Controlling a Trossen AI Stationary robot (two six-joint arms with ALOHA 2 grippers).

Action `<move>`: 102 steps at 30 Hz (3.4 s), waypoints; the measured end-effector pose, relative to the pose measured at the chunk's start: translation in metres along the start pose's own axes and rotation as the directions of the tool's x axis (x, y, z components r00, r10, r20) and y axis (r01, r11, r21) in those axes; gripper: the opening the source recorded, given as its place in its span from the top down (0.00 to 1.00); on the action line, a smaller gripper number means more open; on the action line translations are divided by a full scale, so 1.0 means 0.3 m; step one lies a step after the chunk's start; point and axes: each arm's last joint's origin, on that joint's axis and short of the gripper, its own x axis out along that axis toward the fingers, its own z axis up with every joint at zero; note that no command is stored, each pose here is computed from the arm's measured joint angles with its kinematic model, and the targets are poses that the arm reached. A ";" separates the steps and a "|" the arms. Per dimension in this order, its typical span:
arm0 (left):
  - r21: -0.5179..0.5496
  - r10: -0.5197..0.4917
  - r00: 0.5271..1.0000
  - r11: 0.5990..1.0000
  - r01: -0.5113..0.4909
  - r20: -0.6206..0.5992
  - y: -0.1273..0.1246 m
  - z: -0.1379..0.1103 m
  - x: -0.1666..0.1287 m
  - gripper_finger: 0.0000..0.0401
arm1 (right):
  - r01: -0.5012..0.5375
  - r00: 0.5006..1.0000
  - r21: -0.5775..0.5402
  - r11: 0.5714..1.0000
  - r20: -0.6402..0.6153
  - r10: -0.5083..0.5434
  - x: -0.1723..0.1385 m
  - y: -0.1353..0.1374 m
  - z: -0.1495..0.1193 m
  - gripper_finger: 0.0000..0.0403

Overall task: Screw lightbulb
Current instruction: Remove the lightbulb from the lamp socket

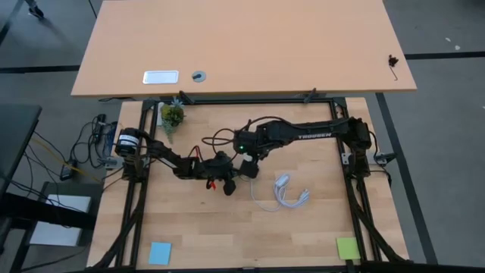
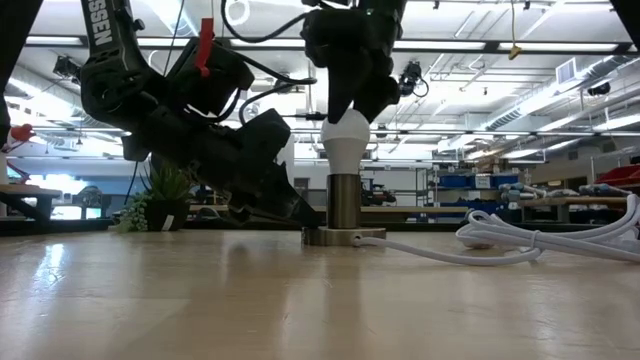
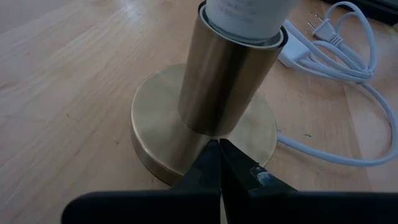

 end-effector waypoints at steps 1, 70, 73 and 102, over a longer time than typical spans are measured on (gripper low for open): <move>0.000 0.000 1.000 1.000 0.000 0.000 0.000 0.000 0.000 1.00 | 0.000 1.000 -0.019 1.000 0.001 0.000 0.000 -0.002 0.001 0.19; 0.004 -0.031 0.999 1.000 0.031 -0.020 0.003 0.000 0.001 1.00 | 0.036 0.999 -0.679 0.734 0.018 -0.032 -0.072 0.103 0.027 0.42; 0.004 -0.031 0.999 1.000 0.031 -0.020 0.003 0.000 0.001 1.00 | 0.062 0.998 -0.556 0.829 0.014 -0.065 -0.124 0.109 0.023 0.41; 0.003 -0.032 0.999 0.999 0.033 -0.020 0.003 -0.001 0.001 1.00 | -0.087 0.994 0.079 0.993 -0.055 0.091 0.022 -0.021 0.051 0.20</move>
